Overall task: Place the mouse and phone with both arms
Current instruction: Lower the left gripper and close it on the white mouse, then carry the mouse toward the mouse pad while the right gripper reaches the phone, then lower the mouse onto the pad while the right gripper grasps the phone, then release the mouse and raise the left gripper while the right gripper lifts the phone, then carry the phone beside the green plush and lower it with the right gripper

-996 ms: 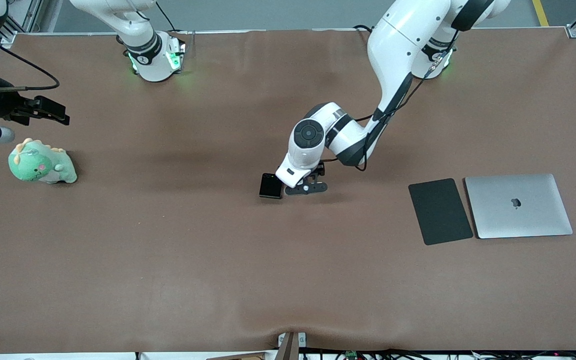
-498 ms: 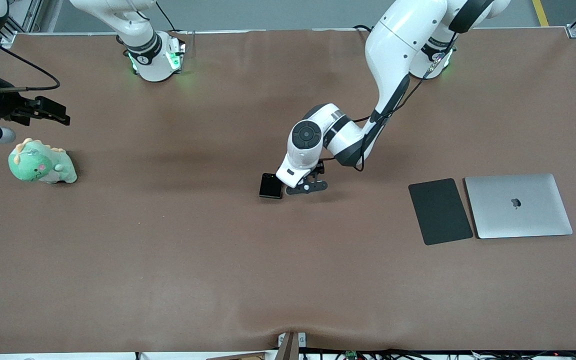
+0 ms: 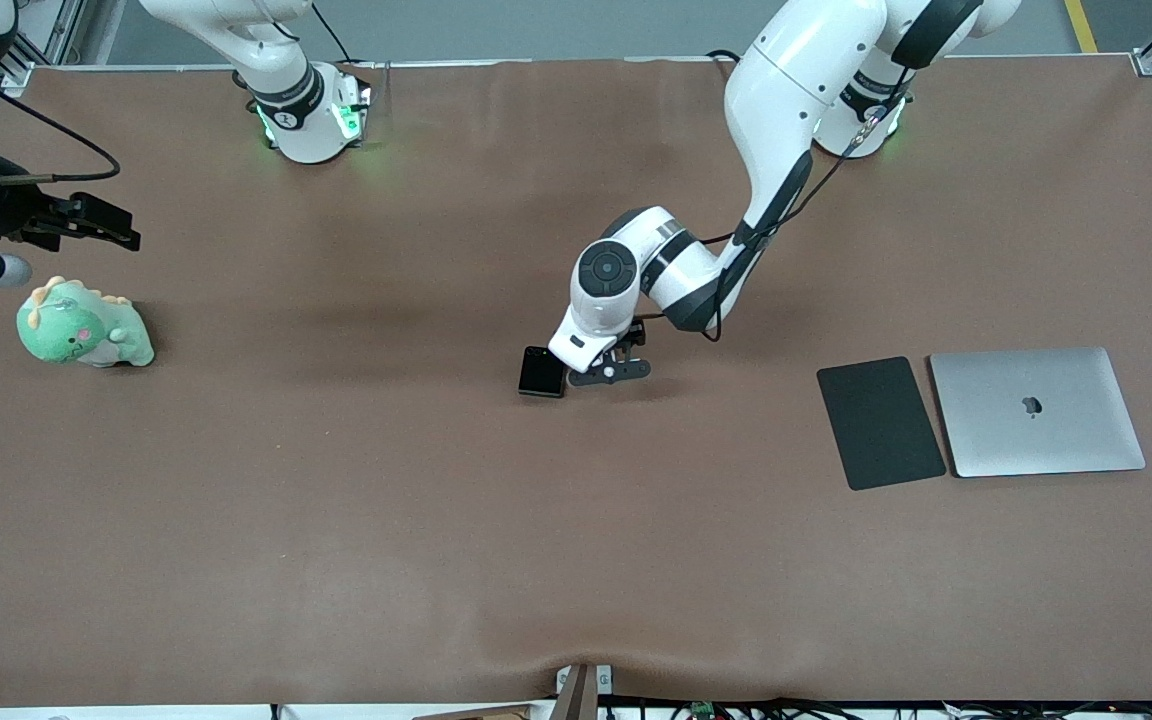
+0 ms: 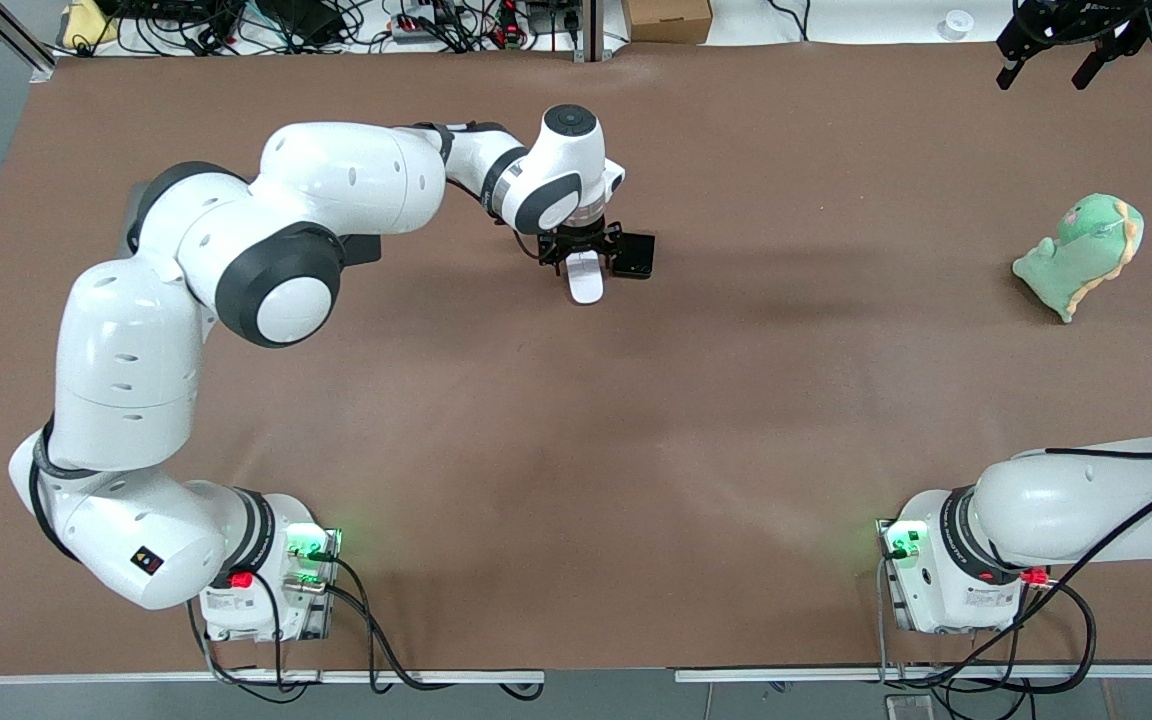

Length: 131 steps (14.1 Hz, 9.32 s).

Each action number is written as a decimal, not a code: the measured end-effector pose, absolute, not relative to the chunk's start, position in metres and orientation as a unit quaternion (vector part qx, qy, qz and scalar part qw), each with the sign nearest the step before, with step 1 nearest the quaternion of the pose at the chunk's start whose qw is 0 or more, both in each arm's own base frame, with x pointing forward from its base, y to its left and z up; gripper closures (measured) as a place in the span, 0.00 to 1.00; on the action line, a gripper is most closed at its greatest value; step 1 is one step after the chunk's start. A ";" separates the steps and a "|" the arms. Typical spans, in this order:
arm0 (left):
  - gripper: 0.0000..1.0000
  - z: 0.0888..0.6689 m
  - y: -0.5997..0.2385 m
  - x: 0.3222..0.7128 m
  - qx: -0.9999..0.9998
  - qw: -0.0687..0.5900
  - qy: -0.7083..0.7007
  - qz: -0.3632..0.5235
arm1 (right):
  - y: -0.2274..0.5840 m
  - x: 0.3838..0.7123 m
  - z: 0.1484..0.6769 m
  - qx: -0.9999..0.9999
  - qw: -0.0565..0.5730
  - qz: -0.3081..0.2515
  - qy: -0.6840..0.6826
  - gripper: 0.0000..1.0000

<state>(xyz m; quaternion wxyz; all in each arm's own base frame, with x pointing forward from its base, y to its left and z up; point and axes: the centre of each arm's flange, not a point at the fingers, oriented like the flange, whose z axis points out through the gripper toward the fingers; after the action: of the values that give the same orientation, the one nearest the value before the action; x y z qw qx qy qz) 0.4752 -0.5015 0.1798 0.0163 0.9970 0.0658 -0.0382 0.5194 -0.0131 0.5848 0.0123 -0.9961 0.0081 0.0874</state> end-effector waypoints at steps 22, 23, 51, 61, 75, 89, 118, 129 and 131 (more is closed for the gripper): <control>0.39 0.182 -0.497 0.485 0.998 0.003 0.058 -0.027 | 0.082 0.544 0.544 -0.996 -0.003 0.087 0.013 0.00; 0.39 0.190 -0.494 0.491 0.998 0.003 0.062 -0.024 | 0.093 0.549 0.536 -0.996 -0.001 0.084 0.007 0.00; 0.39 0.211 -0.043 0.629 0.999 0.001 0.029 -0.028 | 0.439 0.546 0.264 -0.999 0.027 0.036 -0.005 0.00; 0.39 0.184 -0.038 0.623 0.999 0.009 0.034 -0.017 | 0.455 0.533 0.210 -0.998 0.022 0.031 0.047 0.00; 0.00 0.208 -0.040 0.639 0.999 0.008 0.034 -0.011 | 0.458 0.528 0.173 -0.998 0.015 0.022 0.050 0.00; 0.00 0.486 -0.037 0.654 0.999 -0.025 0.038 0.027 | 0.413 0.571 0.212 -0.993 0.007 0.022 0.115 0.20; 0.00 0.648 -0.060 0.543 0.999 -0.028 0.034 -0.001 | -0.103 0.588 0.203 -0.999 0.027 0.032 -0.027 0.20; 0.00 0.646 -0.061 0.543 0.999 -0.029 0.034 -0.004 | -0.159 0.557 0.186 -0.999 0.016 0.033 -0.011 0.20; 0.00 0.646 -0.061 0.543 0.999 -0.029 0.034 -0.003 | -0.167 0.549 0.181 -0.999 0.016 0.040 -0.002 0.20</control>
<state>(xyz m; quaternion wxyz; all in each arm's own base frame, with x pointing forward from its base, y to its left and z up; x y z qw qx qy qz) 0.5431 -0.0610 0.6463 -0.0288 0.9990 0.0335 -0.0035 0.5494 -0.1670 0.1808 0.0163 -0.9991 -0.0025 0.0398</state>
